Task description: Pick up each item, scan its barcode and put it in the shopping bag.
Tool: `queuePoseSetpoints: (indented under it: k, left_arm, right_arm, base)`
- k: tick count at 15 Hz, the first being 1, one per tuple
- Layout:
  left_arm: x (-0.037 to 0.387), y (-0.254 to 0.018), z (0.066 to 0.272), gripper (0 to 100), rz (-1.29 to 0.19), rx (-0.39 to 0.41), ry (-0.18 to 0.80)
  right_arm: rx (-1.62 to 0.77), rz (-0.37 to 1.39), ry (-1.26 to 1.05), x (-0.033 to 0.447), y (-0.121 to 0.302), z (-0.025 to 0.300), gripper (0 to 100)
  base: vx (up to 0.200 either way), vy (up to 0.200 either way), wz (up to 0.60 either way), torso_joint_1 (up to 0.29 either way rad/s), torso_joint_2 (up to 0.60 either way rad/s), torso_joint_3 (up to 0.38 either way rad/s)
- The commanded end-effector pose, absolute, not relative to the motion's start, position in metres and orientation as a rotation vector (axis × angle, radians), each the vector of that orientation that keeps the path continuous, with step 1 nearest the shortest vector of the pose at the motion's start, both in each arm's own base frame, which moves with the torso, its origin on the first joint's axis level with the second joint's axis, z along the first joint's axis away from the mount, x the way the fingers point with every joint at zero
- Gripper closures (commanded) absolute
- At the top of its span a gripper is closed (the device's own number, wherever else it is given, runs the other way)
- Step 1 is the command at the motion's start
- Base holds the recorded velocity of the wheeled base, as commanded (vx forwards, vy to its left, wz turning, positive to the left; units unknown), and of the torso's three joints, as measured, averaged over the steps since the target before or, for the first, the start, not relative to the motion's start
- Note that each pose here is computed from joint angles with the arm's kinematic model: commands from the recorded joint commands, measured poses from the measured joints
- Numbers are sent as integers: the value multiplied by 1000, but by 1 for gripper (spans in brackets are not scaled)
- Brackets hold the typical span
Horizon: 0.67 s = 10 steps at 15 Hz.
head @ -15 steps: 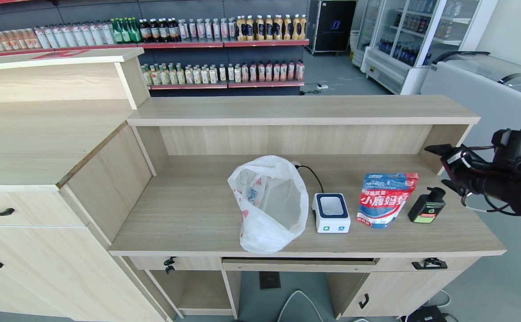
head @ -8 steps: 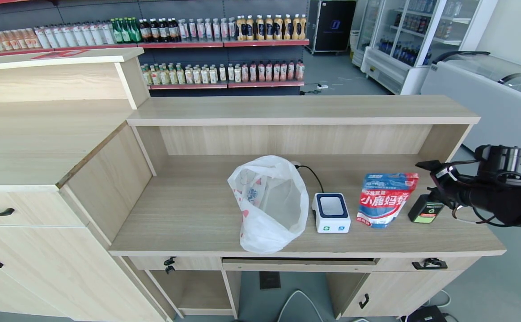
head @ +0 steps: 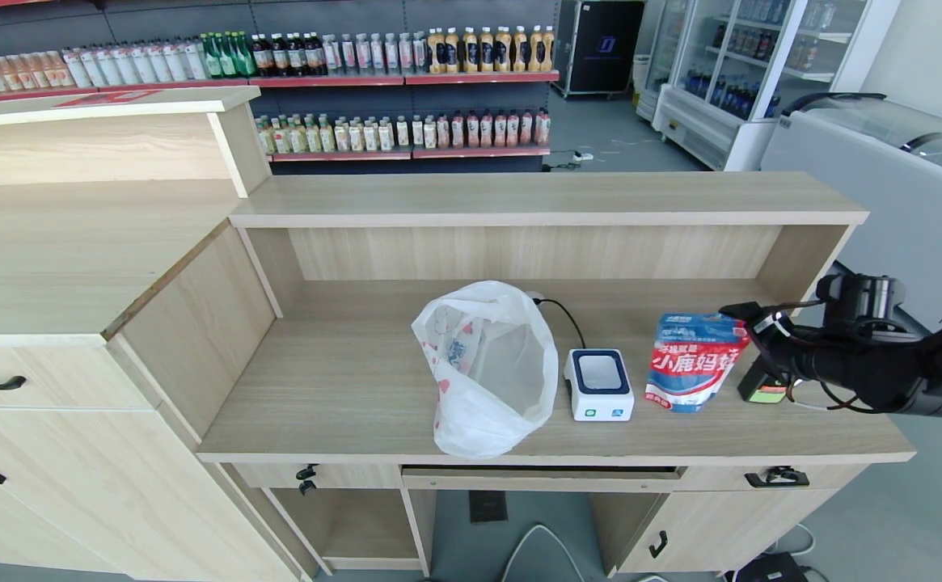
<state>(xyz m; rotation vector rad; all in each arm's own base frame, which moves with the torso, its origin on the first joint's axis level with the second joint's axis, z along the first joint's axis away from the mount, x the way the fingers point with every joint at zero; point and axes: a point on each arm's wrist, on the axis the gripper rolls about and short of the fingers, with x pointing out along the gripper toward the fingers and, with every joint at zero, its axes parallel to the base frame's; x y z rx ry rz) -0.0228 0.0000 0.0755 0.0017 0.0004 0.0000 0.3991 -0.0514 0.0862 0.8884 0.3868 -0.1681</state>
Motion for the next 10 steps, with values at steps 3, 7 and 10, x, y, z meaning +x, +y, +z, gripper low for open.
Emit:
queuePoseSetpoints:
  k: [3, 7, 10]
  left_arm:
    - [-23, 0, 75, 0, 0, 2, 0]
    - [-23, 0, 75, 0, 0, 2, 0]
    - [-23, 0, 75, 0, 0, 2, 0]
  right_arm:
    - [883, -147, 408, 407, -41, 78, 0]
    - [874, -134, 439, 412, -32, 68, 0]
    - [795, -126, 503, 409, -25, 49, 0]
  base:
    - [0, 0, 0, 0, 0, 0]
    - [0, 0, 0, 0, 0, 0]
    - [0, 0, 0, 0, 0, 0]
